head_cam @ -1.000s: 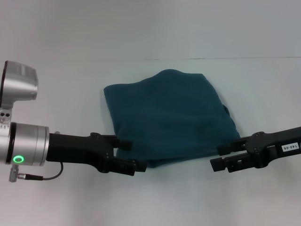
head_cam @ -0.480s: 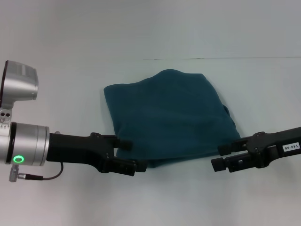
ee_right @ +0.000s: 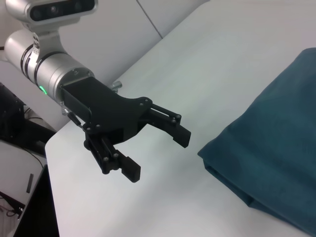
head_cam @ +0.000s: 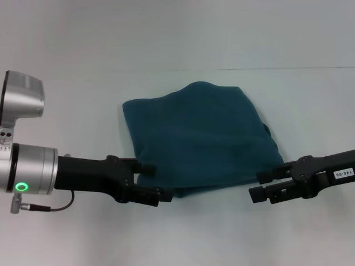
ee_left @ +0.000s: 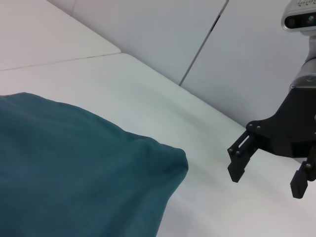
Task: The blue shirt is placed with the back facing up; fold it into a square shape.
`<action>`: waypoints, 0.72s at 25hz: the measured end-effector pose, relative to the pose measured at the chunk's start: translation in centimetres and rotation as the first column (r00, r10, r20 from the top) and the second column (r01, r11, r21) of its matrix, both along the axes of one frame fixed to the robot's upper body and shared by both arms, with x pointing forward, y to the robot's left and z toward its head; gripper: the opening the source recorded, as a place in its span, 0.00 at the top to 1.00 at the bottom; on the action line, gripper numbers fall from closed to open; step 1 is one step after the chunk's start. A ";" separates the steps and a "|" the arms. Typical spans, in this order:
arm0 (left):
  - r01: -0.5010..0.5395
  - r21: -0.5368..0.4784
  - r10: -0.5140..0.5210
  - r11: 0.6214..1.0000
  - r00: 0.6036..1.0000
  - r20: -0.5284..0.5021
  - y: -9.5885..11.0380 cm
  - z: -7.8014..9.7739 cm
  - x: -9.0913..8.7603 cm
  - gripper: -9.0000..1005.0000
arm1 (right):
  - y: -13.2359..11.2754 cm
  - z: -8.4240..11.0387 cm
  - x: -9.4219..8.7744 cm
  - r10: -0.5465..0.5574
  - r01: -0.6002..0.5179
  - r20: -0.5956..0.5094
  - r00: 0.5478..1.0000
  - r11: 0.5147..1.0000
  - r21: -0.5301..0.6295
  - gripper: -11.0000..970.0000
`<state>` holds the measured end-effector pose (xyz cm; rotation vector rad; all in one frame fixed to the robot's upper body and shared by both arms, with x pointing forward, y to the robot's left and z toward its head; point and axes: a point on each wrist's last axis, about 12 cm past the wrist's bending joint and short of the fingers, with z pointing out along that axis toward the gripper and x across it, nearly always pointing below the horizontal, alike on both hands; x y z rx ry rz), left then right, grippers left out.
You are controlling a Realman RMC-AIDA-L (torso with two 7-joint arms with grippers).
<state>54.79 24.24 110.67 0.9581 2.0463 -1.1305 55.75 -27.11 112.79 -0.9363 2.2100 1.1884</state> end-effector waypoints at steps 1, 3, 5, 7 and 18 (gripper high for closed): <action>-0.001 0.000 0.001 1.000 1.000 0.000 0.0 0.0 0.0 0.07 | 0.0 0.0 0.0 0.000 0.000 0.000 1.000 1.000 0.000 0.16; -0.003 0.000 0.003 1.000 1.000 0.000 0.1 0.0 0.0 0.07 | 0.0 0.0 0.0 0.002 -0.002 -0.001 1.000 1.000 0.001 0.16; -0.004 -0.001 0.004 1.000 1.000 0.000 0.1 0.0 0.0 0.07 | 0.0 0.1 0.0 0.005 -0.005 -0.002 1.000 1.000 0.002 0.16; -0.005 -0.001 0.005 1.000 1.000 0.000 0.1 0.0 0.0 0.07 | 0.0 0.1 0.0 0.005 -0.005 -0.002 1.000 1.000 0.003 0.16; -0.002 -0.002 0.002 1.000 1.000 -0.002 0.2 0.0 -0.1 0.07 | -0.1 0.2 -0.1 0.011 -0.011 -0.004 1.000 1.000 0.003 0.16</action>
